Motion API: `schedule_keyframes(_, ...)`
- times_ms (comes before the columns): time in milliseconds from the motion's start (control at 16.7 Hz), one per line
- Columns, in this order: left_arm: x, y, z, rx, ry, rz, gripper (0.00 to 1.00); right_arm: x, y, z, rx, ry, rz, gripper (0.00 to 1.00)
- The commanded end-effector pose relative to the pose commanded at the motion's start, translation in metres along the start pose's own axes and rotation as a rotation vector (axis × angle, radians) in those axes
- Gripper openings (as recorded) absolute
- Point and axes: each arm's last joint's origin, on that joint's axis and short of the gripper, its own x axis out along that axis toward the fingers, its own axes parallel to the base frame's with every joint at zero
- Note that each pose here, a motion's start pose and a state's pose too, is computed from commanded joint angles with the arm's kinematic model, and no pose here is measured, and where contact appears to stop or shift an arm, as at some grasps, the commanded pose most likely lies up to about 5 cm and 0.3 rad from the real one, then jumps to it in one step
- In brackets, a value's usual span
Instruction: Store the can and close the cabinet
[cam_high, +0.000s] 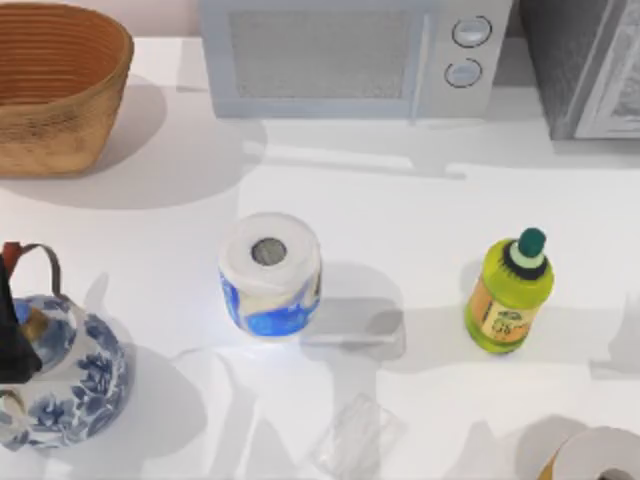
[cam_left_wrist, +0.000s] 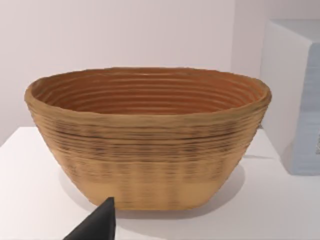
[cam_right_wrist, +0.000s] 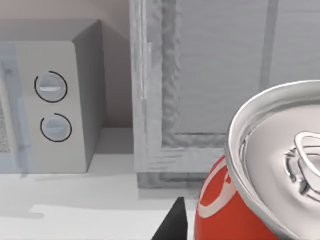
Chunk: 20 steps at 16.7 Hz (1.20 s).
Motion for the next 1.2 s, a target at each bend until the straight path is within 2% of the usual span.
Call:
schedule_keyframes(240, 0.0, 0.0, 0.0, 0.0, 0.0, 0.0, 1.0, 0.0, 0.0, 0.009, 0.001, 0.004, -0.003, 0.0)
schedule_keyframes(420, 0.0, 0.0, 0.0, 0.0, 0.0, 0.0, 1.0, 0.001, 0.001, 0.04, -0.002, 0.018, -0.003, 0.0)
schedule_keyframes(780, 0.0, 0.0, 0.0, 0.0, 0.0, 0.0, 1.0, 0.025, 0.01, 0.152, -0.013, 0.048, 0.014, 0.0)
schedule_keyframes(1200, 0.0, 0.0, 0.0, 0.0, 0.0, 0.0, 1.0, 0.093, 0.03, 0.287, -0.01, 0.03, 0.021, 0.0)
